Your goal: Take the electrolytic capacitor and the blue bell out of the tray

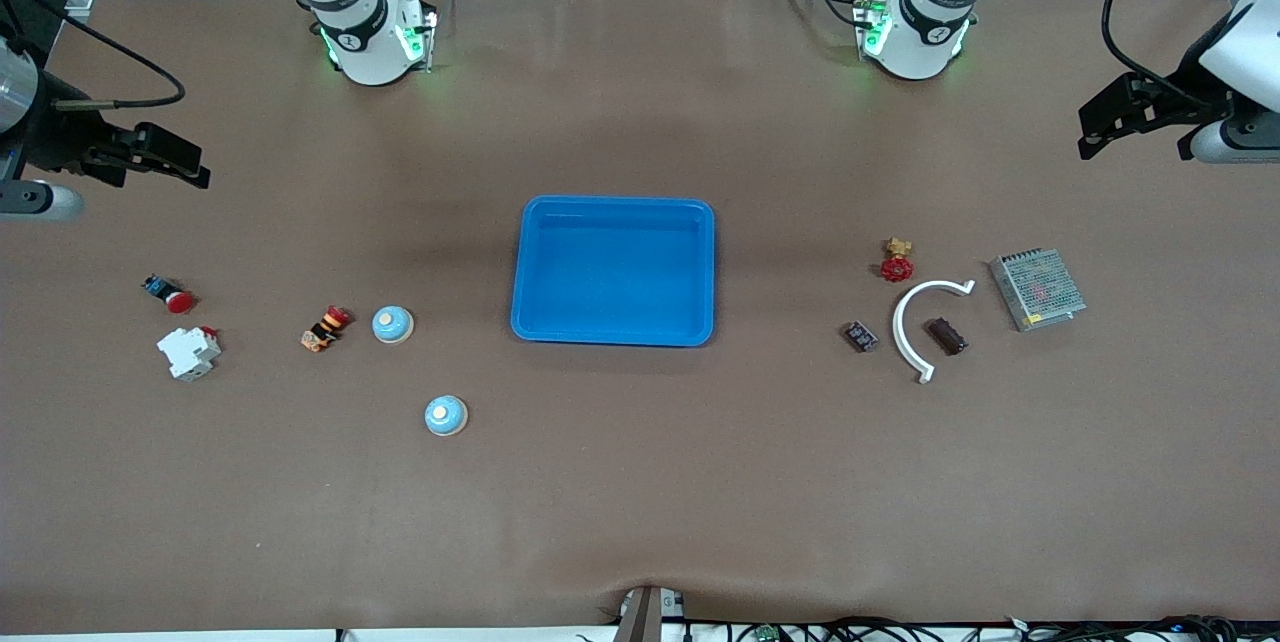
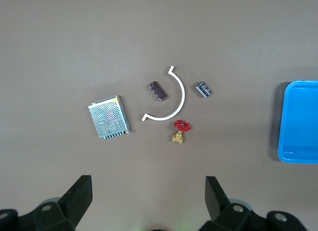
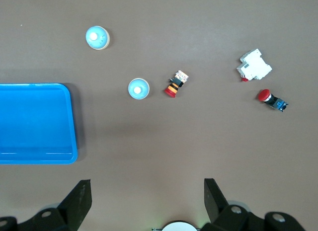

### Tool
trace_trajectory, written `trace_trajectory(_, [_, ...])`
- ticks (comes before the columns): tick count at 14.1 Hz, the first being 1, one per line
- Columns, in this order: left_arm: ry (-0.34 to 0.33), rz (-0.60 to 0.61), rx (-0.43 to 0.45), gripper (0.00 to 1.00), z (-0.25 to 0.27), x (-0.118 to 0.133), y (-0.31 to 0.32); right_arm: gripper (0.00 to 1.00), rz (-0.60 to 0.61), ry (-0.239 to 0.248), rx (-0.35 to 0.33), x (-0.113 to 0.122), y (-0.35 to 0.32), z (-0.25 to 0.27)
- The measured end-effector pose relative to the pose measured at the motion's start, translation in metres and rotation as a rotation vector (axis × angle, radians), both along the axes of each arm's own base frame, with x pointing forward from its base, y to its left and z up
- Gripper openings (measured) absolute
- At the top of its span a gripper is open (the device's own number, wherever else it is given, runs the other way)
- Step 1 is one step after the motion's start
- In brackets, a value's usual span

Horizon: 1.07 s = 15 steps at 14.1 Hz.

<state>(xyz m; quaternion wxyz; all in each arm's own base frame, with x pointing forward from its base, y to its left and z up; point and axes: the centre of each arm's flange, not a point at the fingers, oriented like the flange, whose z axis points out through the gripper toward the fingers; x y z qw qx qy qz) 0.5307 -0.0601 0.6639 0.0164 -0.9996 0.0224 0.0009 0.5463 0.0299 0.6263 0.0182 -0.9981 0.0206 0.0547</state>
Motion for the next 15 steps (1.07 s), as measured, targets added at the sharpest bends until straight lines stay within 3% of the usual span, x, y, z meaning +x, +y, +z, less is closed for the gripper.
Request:
trace_trajectory(6, [0.005,0.001,0.001,1.0,-0.002,0.0,0.0,1.0,0.028,-0.036,0.0,-0.012,0.016,0.02])
trace_trajectory(15, [0.006,-0.006,0.001,1.0,-0.003,0.0,-0.003,1.0,0.028,-0.037,0.0,-0.012,0.016,0.02])
